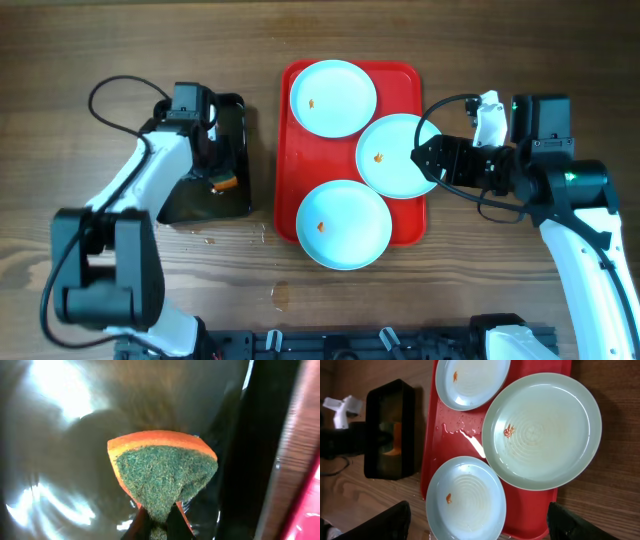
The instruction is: Clean dirty plates on tray and stack at the side
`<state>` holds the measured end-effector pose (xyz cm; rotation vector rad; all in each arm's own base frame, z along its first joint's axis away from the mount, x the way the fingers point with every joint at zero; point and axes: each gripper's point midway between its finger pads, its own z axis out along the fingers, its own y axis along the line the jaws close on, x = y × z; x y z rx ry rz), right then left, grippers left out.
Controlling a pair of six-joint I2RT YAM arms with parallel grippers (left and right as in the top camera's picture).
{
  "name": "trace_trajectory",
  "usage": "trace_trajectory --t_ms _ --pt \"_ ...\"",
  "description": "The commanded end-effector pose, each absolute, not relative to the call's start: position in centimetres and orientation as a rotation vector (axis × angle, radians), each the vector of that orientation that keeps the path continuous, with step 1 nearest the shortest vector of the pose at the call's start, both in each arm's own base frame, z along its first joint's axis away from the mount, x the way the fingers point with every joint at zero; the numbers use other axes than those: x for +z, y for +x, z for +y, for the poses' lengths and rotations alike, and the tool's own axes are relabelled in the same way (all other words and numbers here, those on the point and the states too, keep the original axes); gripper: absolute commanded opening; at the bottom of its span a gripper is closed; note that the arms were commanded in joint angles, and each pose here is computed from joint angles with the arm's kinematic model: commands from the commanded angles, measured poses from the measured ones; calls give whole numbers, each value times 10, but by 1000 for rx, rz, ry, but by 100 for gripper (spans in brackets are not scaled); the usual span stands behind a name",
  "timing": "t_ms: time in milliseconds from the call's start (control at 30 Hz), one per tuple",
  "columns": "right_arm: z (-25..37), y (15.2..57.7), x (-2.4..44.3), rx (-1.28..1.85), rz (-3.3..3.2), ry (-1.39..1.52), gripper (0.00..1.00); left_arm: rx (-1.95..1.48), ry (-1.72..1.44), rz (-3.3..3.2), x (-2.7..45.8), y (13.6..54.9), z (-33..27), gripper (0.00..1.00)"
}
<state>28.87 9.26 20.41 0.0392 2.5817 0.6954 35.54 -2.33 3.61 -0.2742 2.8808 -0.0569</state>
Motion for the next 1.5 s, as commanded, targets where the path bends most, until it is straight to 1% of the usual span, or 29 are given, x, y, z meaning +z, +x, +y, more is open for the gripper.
trace_trajectory --t_ms 0,267,433,533,667,733,767,800,833,900,933,967,1033,1067,1133,1200,1300,1433,1467 --pt "91 292 210 671 2567 27 87 -5 -237 2822 58 364 -18 4" --pt "91 293 210 668 2562 21 87 12 -242 2903 4 339 -17 4" --pt "86 296 204 622 2577 28 88 11 -235 2886 1 344 -17 4" --pt "86 297 197 615 2604 22 88 7 -235 2875 11 352 -17 4" --pt "81 298 178 576 2682 52 87 -2 -232 2849 52 367 -19 4" --pt "73 301 167 514 2717 99 83 -39 -210 2826 80 376 -28 4" --pt "60 305 155 424 2752 241 76 -78 -181 2804 99 382 -38 4" --pt "53 307 149 379 2765 302 72 -116 -146 2782 114 387 -50 4" --pt "49 309 144 346 2775 332 70 -145 -120 2769 122 390 -59 4" --pt "43 315 131 295 2798 375 60 -225 -40 2730 137 395 -88 4" --pt "52 318 127 357 2808 347 58 -245 0 2713 141 397 -100 4" --pt "68 322 128 473 2803 216 59 -251 35 2700 143 397 -111 4" --pt "110 320 138 761 2728 -148 59 -284 32 2690 144 395 -130 4" --pt "116 316 139 799 2731 -165 60 -293 26 2694 144 393 -135 4" --pt "123 303 137 836 2786 -139 64 -351 25 2727 142 384 -146 4" --pt "131 288 134 853 2841 -163 64 -488 69 2778 142 367 -164 4" --pt "145 262 124 841 2949 -198 65 -546 92 2846 138 349 -172 4" --pt "143 240 89 591 3096 -46 64 -531 109 2891 137 335 -174 4" --pt "139 235 79 498 3118 10 61 -530 108 2895 139 332 -173 4"
